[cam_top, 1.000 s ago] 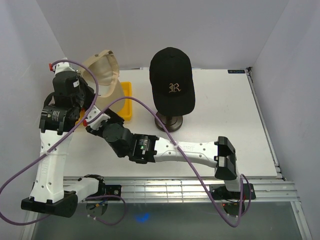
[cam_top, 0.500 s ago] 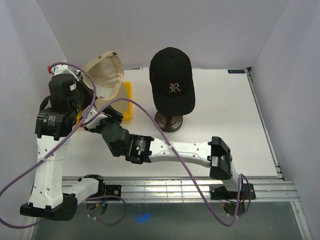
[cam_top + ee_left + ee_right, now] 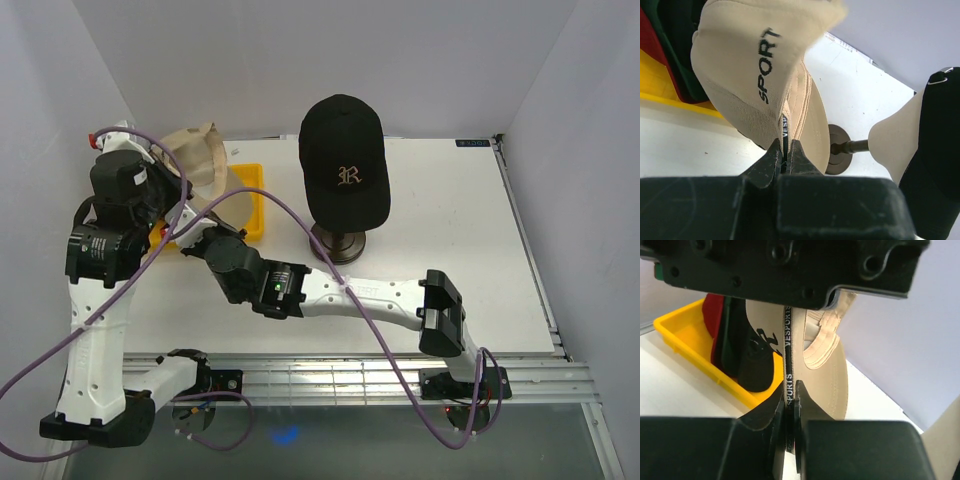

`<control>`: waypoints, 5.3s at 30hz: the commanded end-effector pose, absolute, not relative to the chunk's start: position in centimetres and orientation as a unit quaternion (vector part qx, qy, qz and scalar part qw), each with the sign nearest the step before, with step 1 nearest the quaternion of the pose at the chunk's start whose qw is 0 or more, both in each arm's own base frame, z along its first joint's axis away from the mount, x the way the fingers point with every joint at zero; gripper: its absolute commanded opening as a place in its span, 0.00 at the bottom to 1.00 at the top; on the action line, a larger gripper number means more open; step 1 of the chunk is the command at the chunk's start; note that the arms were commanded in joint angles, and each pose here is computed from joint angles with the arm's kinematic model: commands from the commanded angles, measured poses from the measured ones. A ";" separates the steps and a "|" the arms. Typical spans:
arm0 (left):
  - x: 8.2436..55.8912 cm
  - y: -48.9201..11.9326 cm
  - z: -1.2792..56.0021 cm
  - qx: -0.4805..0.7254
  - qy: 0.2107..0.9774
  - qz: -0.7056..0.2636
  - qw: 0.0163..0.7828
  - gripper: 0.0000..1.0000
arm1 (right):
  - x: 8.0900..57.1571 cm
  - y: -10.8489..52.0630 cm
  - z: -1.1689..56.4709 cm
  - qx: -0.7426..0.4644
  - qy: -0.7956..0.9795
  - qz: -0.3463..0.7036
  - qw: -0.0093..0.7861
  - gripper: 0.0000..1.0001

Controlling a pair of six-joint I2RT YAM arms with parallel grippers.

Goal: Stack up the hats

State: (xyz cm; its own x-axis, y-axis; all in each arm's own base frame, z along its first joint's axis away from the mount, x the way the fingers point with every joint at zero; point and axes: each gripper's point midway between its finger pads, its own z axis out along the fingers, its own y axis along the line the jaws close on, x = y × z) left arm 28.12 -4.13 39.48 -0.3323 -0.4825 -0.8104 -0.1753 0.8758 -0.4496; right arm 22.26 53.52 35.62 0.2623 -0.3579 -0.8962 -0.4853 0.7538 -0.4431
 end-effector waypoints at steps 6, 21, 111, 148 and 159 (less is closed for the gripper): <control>27.1 -4.7 45.9 -0.172 0.747 -0.184 0.615 0.31 | 20.5 51.1 43.6 -0.277 0.608 0.189 0.720 0.08; 26.3 -5.5 63.3 -0.118 0.578 -0.255 0.766 0.69 | 19.3 46.5 49.6 -0.201 0.610 0.325 0.694 0.08; 32.9 -6.0 49.9 -0.138 0.675 -0.214 0.692 0.65 | 26.3 23.7 41.9 0.379 0.464 0.704 0.381 0.08; 34.6 -6.5 46.2 -0.143 0.702 -0.214 0.665 0.64 | 27.2 23.8 32.0 0.405 0.581 0.607 0.362 0.08; 34.8 -6.3 45.5 -0.147 0.706 -0.206 0.661 0.64 | 27.3 23.8 29.6 0.422 0.581 0.610 0.334 0.08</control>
State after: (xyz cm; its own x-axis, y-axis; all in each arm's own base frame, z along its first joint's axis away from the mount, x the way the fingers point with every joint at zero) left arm 35.08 -6.51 45.03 -0.1020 -0.4804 -0.8711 0.0615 0.8709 -0.4876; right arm 26.15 24.06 35.57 -0.4734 0.8651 0.1658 -0.0505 -0.2145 0.9754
